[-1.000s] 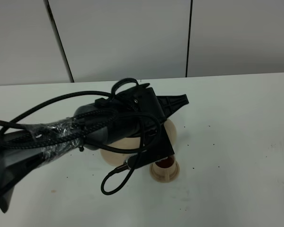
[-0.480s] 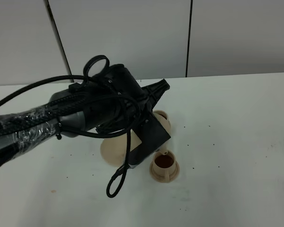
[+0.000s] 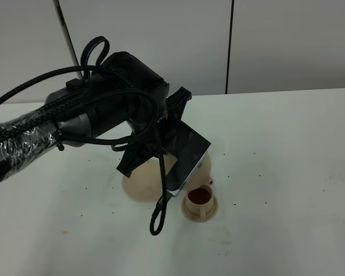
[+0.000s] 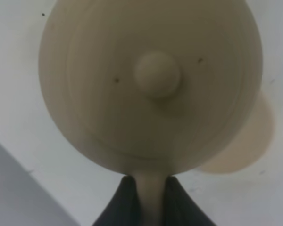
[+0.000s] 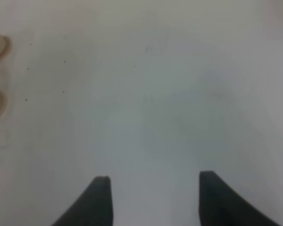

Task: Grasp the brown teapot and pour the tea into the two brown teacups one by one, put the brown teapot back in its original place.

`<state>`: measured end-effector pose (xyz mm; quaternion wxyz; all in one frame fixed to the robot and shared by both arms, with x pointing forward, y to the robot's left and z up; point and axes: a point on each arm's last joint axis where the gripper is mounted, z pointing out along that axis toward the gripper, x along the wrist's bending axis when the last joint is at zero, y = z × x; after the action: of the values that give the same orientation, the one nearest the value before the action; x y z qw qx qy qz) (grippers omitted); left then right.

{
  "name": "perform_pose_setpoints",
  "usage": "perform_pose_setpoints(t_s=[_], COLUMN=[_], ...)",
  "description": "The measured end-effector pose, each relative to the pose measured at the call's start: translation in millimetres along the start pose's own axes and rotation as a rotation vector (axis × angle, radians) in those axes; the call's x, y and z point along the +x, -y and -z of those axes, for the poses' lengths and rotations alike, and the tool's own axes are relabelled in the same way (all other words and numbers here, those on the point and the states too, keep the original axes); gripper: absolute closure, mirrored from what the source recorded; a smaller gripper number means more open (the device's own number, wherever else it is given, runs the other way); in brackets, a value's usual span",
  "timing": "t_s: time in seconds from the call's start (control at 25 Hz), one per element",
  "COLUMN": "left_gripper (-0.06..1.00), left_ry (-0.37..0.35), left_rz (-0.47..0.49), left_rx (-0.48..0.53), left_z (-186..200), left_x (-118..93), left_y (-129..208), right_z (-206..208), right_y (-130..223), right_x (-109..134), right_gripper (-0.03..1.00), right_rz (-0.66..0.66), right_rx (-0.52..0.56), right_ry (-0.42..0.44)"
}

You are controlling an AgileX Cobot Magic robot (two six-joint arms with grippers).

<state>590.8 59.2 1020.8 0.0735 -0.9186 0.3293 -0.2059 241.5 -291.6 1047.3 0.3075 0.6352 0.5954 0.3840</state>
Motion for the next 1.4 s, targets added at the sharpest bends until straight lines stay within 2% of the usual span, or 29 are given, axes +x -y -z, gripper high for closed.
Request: perform_pose_setpoints(t_s=[0.24, 0.68, 1.04, 1.4], left_gripper=[0.78, 0.78, 0.78, 0.78], left_ry=[0.081, 0.161, 0.236, 0.275], left_rz=[0.141, 0.382, 0.469, 0.557], left_rx=[-0.004, -0.042, -0.041, -0.003], left_z=[-2.1, -4.6, -10.1, -11.0], left_x=[-7.5, -13.1, -18.3, -22.6], left_y=[2.7, -3.7, -7.5, 0.4], right_z=[0.0, 0.0, 0.0, 0.0], right_y=[0.0, 0.0, 0.0, 0.0], right_x=[0.0, 0.0, 0.0, 0.0], right_gripper=[0.56, 0.56, 0.56, 0.56], right_rz=[0.0, 0.0, 0.0, 0.0], right_rx=[0.0, 0.0, 0.0, 0.0], right_ry=[0.0, 0.0, 0.0, 0.0])
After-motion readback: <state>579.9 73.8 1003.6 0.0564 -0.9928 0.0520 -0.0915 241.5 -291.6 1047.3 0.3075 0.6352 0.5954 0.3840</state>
